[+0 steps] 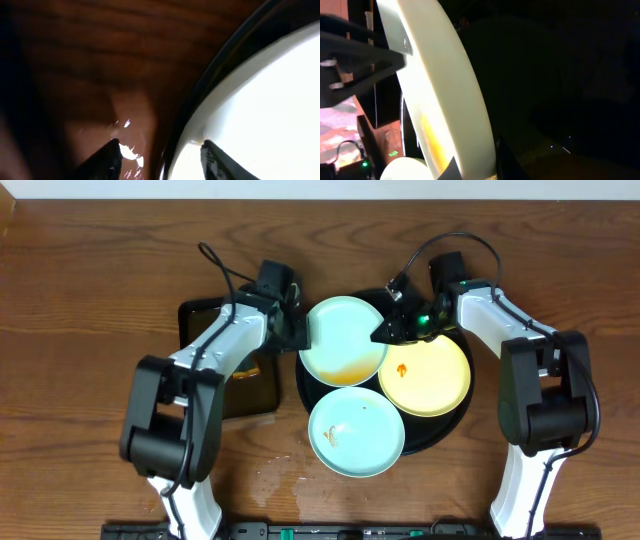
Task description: Clean dirty plates on tray and stack at the side
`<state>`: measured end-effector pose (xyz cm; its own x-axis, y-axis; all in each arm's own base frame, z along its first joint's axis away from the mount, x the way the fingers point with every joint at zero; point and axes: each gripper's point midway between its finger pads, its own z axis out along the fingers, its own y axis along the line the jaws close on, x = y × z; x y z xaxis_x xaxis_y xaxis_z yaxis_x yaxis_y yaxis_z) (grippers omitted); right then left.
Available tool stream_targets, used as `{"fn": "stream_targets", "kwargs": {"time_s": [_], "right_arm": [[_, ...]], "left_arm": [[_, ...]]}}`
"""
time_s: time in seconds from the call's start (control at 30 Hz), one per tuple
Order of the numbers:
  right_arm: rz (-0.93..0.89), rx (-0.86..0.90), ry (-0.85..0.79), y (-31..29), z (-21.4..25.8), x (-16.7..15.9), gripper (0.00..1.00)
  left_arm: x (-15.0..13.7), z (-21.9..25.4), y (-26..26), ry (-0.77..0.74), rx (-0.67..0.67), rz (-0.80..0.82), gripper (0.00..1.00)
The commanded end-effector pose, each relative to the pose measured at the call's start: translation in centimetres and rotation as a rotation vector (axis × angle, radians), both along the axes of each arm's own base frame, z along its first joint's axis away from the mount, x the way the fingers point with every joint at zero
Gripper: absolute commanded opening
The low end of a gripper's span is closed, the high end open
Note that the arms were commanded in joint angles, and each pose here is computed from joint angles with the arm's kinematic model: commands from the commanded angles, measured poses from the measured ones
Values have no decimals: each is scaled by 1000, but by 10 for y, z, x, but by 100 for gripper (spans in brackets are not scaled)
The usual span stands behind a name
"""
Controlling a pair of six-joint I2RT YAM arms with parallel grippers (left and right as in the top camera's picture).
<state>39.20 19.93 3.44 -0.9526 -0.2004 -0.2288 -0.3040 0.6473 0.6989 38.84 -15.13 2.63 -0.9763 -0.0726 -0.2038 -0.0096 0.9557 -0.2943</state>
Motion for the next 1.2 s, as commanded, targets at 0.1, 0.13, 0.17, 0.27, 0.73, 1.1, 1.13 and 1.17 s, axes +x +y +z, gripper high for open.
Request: {"fn": "stream_targets", "kwargs": {"time_s": [0.1, 0.13, 0.17, 0.27, 0.73, 1.1, 1.13, 1.17], "right_arm": [[-10, 59, -24, 16, 42, 6, 1], [-7, 62, -37, 18, 50, 9, 1], [-4, 64, -45, 20, 56, 11, 1], [0, 71, -69, 30, 79, 17, 1], [113, -149, -381, 158, 99, 1, 1], [179, -321, -755, 200, 124, -3, 1], [189, -319, -774, 200, 129, -3, 1], [199, -315, -798, 200, 136, -3, 1]], "left_arm": [[7, 82, 40, -130, -21, 112, 58], [5, 90, 48, -135, -23, 134, 59], [3, 97, 55, -142, -23, 152, 59], [-4, 122, 82, -174, -25, 215, 59], [-47, 194, 184, -296, -7, 499, 59], [-68, 221, 212, -370, 7, 594, 60], [-68, 221, 213, -371, 8, 597, 60], [-68, 221, 215, -371, 9, 601, 60]]}}
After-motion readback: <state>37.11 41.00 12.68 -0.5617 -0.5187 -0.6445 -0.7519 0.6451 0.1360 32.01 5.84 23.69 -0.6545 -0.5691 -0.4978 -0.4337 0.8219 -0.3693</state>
